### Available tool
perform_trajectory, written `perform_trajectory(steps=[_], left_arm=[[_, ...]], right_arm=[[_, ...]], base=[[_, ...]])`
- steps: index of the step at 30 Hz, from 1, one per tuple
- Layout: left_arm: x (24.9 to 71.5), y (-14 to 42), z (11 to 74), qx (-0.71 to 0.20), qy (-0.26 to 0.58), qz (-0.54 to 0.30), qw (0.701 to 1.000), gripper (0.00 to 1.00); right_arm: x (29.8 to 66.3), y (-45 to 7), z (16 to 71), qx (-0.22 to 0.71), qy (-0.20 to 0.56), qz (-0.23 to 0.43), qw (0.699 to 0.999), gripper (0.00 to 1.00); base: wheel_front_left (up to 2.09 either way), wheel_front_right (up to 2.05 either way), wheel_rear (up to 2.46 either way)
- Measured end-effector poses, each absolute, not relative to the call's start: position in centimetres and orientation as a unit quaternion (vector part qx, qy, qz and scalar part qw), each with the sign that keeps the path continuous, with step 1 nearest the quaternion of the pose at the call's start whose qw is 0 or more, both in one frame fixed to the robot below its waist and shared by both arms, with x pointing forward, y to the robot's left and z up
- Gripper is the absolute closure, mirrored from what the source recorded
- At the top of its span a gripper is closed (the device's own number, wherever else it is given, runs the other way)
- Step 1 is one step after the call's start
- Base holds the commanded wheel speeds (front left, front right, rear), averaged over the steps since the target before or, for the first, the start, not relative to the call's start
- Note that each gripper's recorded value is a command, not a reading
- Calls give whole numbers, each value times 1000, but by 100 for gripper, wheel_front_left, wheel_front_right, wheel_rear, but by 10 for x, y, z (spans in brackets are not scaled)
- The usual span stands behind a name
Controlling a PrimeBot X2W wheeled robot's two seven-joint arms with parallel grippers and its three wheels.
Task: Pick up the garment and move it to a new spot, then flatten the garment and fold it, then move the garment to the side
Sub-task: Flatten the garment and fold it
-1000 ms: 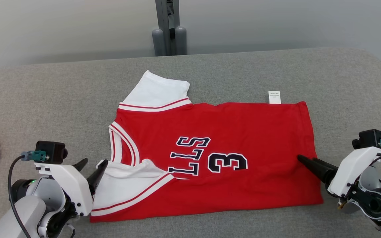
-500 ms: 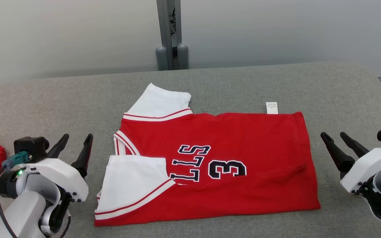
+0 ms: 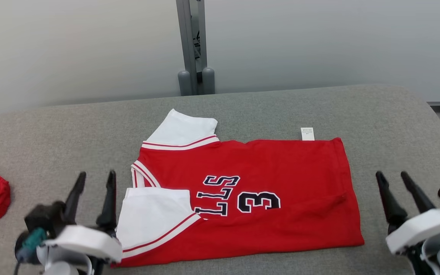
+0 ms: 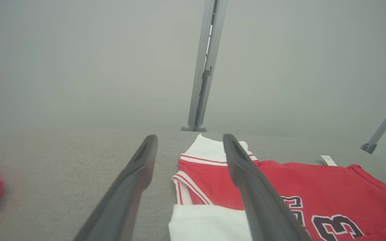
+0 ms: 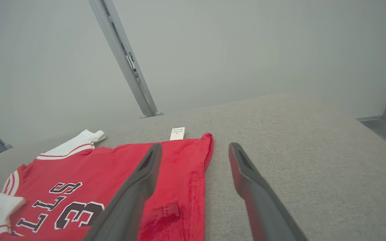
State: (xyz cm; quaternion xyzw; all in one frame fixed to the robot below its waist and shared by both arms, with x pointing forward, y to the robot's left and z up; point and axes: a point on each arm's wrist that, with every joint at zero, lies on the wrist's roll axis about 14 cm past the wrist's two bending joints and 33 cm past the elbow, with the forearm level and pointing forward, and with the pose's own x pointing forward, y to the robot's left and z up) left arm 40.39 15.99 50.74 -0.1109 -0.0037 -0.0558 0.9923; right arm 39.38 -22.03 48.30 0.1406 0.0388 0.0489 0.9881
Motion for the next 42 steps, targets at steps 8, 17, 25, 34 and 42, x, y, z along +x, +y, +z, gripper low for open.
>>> perform_trajectory(steps=[8, 17, 25, 34, 42], left_arm=[[369, 158, 476, -113, 17, -31, 993, 0], [348, 160, 433, -91, 80, -25, 992, 0], [332, 163, 390, -90, 151, -10, 984, 0], [332, 152, 363, -122, 203, -21, 971, 0], [334, 144, 350, -122, 230, -31, 965, 0]], right_arm=[[367, -204, 452, 136, 63, 35, 988, 0], [353, -195, 425, 149, 99, 18, 984, 0], [339, -188, 392, 176, 153, 4, 972, 0], [342, -183, 382, 194, 174, 2, 965, 0], [343, -177, 374, 202, 192, 6, 960, 0]], base=[[0, 0, 0], [0, 0, 0], [0, 0, 0], [0, 0, 0], [0, 0, 0]])
